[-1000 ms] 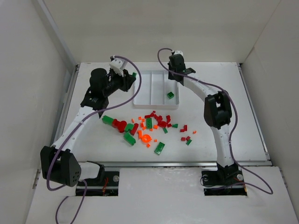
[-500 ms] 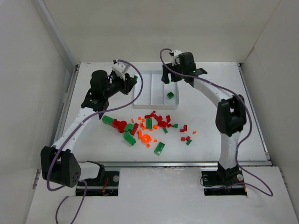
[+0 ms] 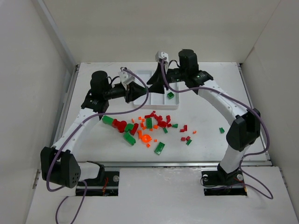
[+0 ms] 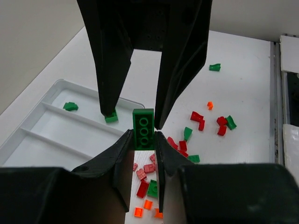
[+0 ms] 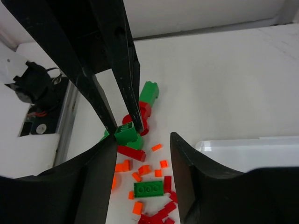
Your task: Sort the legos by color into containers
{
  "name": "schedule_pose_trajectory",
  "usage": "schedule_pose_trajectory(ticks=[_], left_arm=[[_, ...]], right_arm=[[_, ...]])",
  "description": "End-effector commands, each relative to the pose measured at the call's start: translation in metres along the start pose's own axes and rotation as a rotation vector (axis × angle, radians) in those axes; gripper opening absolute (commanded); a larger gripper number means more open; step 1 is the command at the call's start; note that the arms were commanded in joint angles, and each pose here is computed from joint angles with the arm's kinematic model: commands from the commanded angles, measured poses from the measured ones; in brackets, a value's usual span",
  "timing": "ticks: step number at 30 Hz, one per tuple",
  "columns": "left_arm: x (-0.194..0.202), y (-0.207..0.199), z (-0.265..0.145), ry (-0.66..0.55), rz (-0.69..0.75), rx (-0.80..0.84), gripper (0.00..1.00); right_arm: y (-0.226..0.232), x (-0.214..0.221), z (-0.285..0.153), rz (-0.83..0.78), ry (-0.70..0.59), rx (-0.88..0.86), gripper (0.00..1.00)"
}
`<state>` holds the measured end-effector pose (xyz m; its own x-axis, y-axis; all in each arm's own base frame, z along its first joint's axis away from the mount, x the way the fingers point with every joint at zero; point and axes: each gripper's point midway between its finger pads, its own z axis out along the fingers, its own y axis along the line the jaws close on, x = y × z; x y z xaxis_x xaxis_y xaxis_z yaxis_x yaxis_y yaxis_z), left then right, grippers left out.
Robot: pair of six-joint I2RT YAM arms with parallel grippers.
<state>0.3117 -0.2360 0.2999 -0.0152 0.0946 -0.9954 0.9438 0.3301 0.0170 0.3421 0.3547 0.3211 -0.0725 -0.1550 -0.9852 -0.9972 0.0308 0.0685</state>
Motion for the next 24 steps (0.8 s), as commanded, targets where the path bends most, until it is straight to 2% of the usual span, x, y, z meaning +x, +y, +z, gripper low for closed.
schedule_pose_trajectory(ticks=[1,7,15,20,22,24], left_arm=[[-0.01,-0.016,0.001,-0.041,0.078,0.099,0.0],[-0.009,-0.019,0.0,-0.038,0.07,0.109,0.0],[-0.011,-0.019,0.0,-0.038,0.07,0.109,0.0],[-0.011,-0.019,0.0,-0.038,0.07,0.109,0.0],[-0.011,-0.019,0.0,-0.038,0.07,0.109,0.0],[-0.011,-0.017,0.0,-0.036,0.07,0.1,0.0]], right_arm=[[0.012,-0.001,0.0,-0.035,-0.021,-0.093,0.53],[0.019,-0.009,0.005,-0.049,-0.026,-0.109,0.45],[0.025,-0.009,0.008,-0.05,-0.028,-0.129,0.41],[0.027,-0.012,0.007,-0.05,-0.03,-0.138,0.3],[0.028,-0.016,0.006,-0.058,-0.036,-0.146,0.3],[0.029,-0.014,0.006,-0.05,-0.031,-0.147,0.34]])
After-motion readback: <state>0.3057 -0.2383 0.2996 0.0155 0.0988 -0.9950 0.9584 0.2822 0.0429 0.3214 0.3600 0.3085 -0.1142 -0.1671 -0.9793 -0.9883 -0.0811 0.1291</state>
